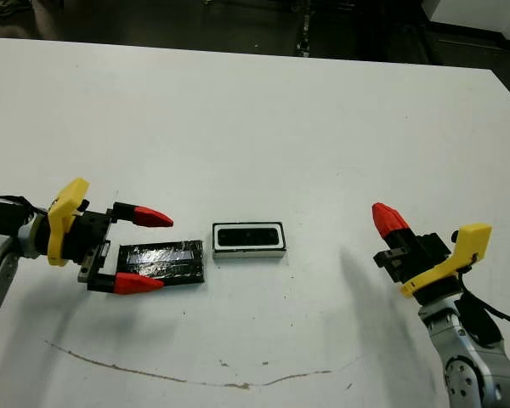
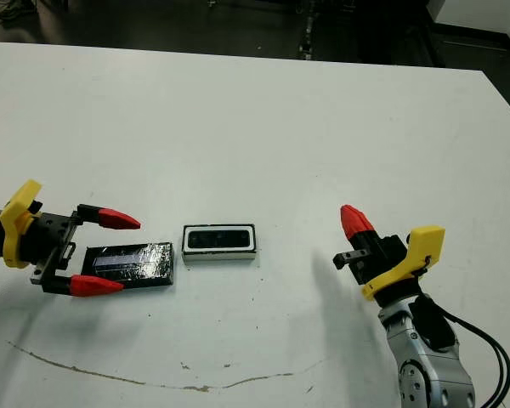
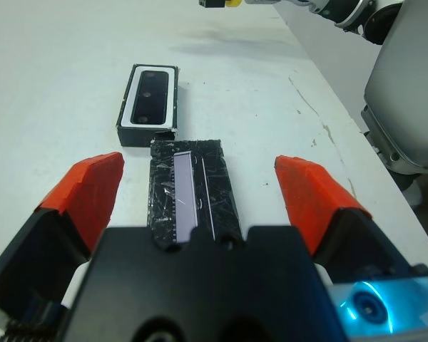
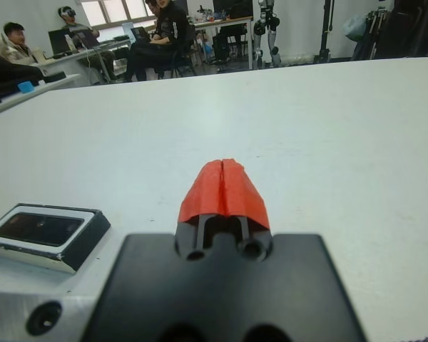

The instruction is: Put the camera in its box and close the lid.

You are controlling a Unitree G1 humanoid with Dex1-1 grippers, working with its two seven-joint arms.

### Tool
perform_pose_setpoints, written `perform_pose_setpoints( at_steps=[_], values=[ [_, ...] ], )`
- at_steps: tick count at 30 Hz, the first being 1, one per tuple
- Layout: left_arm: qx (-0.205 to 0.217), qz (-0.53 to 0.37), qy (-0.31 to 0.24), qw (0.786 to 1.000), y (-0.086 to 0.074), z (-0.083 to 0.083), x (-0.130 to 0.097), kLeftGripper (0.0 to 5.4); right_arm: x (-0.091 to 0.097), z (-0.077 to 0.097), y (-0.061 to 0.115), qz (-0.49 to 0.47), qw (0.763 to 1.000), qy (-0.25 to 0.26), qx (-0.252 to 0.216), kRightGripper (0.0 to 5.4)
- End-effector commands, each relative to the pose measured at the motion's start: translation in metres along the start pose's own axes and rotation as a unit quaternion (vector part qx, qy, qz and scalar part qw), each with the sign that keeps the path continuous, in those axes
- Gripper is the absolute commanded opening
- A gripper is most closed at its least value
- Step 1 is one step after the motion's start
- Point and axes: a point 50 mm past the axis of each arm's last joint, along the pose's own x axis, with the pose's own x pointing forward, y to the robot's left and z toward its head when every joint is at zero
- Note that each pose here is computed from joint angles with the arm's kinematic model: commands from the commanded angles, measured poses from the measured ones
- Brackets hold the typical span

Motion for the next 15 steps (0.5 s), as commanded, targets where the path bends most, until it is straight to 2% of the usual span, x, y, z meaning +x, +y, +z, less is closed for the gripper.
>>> perform_pose_setpoints(
  at_steps=[1,9,12,15],
  values=[
    [-0.010,-0.004,0.012,1.000,-0.0003,-0.0051,0.0030,5.40,-0.0022,-0.0006,-0.0040,-0.001,1.000,0.006,-0.004,0.01],
    [-0.008,-0.001,0.034,0.999,-0.0019,-0.0070,0.0045,5.40,-0.0013,-0.0002,-0.0032,-0.003,1.000,0.010,-0.002,0.01],
    [0.011,0.001,0.049,0.999,-0.0024,-0.0064,0.0061,5.40,-0.0010,0.0001,-0.0028,0.001,1.000,0.009,-0.001,0.01],
    [-0.003,0.002,0.049,0.999,-0.0018,-0.0089,0.0074,5.40,-0.0011,0.0002,-0.0029,0.001,1.000,0.011,-0.002,0.01]
  ],
)
